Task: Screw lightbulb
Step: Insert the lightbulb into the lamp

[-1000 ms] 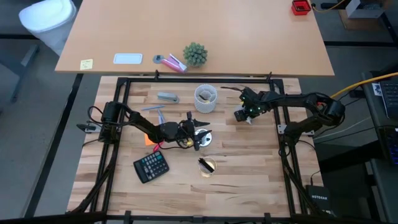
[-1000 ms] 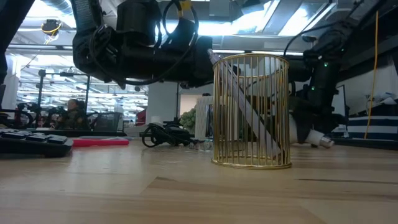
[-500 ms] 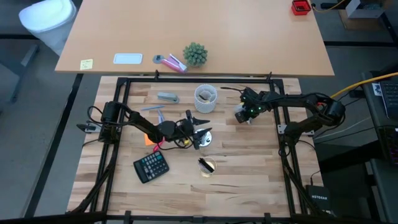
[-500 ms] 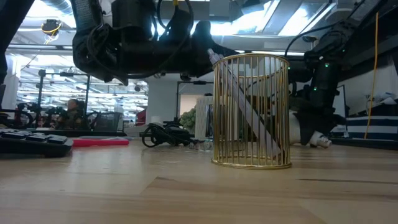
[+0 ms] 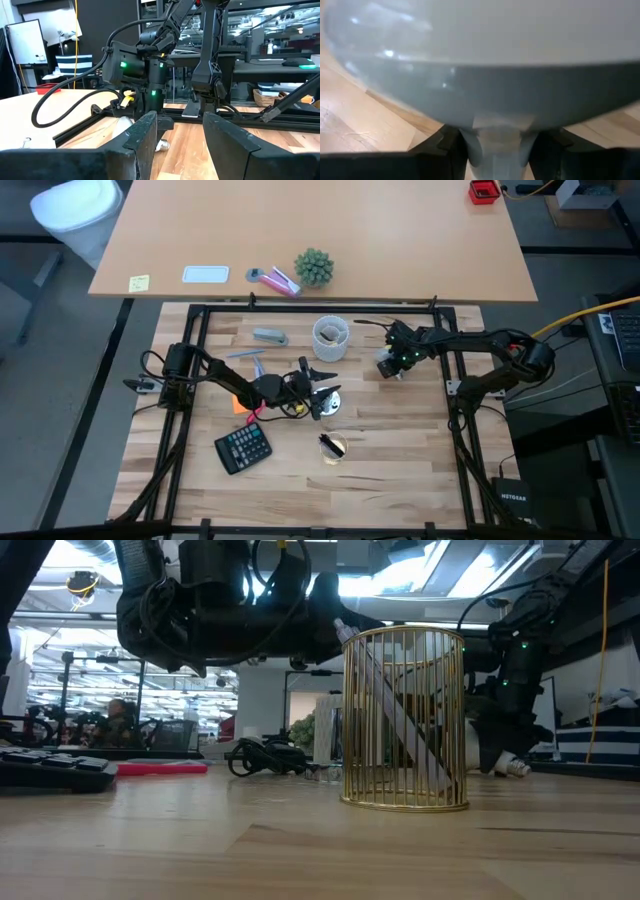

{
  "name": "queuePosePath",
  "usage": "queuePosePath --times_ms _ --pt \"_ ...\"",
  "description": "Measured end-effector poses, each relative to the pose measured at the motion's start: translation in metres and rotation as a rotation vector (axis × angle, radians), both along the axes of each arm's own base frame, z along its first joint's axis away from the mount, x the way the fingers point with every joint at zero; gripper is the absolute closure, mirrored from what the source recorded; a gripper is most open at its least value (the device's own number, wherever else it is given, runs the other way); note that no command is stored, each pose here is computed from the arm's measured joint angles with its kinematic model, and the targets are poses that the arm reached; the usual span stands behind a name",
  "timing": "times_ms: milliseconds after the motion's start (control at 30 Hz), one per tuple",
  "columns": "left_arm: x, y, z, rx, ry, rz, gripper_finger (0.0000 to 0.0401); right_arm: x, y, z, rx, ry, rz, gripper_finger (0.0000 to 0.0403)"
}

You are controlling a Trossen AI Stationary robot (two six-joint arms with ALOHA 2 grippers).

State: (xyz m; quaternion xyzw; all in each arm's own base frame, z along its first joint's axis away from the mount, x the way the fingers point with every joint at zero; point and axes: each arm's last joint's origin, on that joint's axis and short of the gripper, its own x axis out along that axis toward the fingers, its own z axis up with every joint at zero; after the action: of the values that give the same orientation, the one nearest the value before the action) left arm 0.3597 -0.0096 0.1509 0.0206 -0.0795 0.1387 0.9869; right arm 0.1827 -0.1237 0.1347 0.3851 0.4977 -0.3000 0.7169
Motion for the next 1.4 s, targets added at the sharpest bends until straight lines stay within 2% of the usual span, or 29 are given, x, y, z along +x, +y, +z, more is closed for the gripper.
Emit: queuePosePath --times_ms 267,500,700,867,1033,1133,1200,1300,1400 --pt "0.0 0.0 0.0 0.0 -0.001 0.0 0.0248 0.002 -0.002 0.003 -0.038 -0.038 0.029 0.0242" --pt "-0.002 0.001 0.008 0.025 -0.063 0.045 0.0248 0.008 -0.005 0.032 -0.188 -0.241 0.048 0.0243" --pt "-0.007 0.001 0.031 0.047 -0.128 0.055 0.0248 0.003 0.0 0.06 -0.245 -0.4 0.076 0.0243" --pt "-0.015 -0.005 0.059 0.107 -0.136 0.089 0.0248 0.013 0.016 0.082 -0.337 -0.565 0.184 0.0242" --pt "-0.03 -0.016 0.085 0.145 0.035 0.208 0.0248 0.034 0.042 0.098 -0.426 -0.738 0.357 0.0242" --pt "-0.043 -0.022 0.096 0.107 0.154 0.195 0.0248 0.046 0.059 0.105 -0.496 -0.835 0.444 0.0242" --pt "-0.052 -0.026 0.1 0.039 0.204 0.169 0.0248 0.054 0.07 0.106 -0.552 -0.89 0.491 0.0242" --pt "-0.062 -0.03 0.103 -0.066 0.245 0.144 0.0248 0.064 0.084 0.1 -0.631 -0.947 0.55 0.0242" --pt "-0.065 -0.034 0.101 -0.122 0.265 0.131 0.0248 0.073 0.096 0.089 -0.688 -1.003 0.579 0.0242"
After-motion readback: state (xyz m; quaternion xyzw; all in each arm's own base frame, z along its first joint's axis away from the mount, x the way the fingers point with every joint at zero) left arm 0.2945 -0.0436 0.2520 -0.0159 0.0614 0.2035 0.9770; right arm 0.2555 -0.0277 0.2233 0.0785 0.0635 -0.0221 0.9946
